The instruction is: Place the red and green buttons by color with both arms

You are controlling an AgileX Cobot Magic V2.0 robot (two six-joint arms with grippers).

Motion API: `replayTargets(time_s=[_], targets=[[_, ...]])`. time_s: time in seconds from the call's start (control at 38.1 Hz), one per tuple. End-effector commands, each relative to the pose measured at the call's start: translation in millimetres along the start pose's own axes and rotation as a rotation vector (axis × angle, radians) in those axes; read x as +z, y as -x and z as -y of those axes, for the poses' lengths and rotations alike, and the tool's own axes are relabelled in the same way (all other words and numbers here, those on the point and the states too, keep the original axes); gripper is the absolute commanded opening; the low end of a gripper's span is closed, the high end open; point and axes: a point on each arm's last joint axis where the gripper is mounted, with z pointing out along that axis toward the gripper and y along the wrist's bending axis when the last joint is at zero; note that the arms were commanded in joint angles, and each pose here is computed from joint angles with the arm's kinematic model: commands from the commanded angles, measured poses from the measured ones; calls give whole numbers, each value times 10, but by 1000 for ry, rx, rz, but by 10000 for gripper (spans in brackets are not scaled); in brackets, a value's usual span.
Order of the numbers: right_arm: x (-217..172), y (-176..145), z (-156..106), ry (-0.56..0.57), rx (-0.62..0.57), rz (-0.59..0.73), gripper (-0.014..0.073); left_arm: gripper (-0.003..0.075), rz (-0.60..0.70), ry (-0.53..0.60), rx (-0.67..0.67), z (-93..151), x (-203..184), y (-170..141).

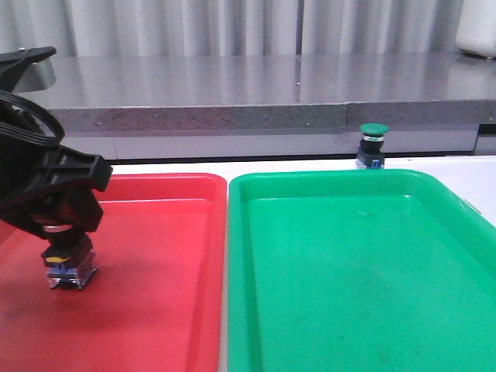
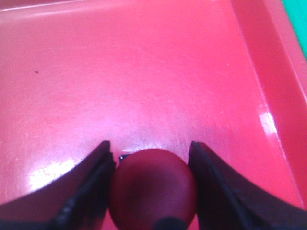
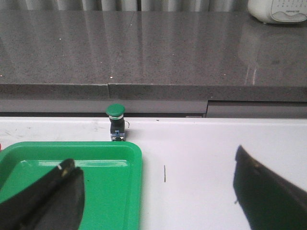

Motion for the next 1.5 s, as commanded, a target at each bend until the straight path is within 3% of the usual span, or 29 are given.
replayTargets(time_s=[0.0,0.13,0.39,0.47,0.6,0.74,0.76,0.95,1.26,1.47], targets=[[-16,186,-2,-4,-10,105,644,477,89,-28,-14,59,-91,138],[-16,186,-2,-4,-10,105,644,559,116,-35,-14,72,-152,188],[-16,186,-2,-4,-10,105,644,525,326,-52,33,88,-652,573],[-16,186,-2,-4,-10,105,644,454,374,-14,14,-34,-864,699],[-16,186,-2,-4,-10,105,644,269,435,82,-7,-288,-1220,811],[-16,186,-2,-4,-10,105,644,13,480,201,-82,-600,-1579,751],[-16,186,-2,-4,-10,105,644,-22,480,218,-96,-638,-1627,720],[-16,186,-2,-4,-10,105,644,-20,632,248,-112,-637,-2022,287],[-16,186,-2,-4,-10,105,644,-20,971,200,-68,-462,-2307,-986],[-16,186,-2,-4,-10,105,644,-20,1119,187,-45,-420,-2413,-1245]])
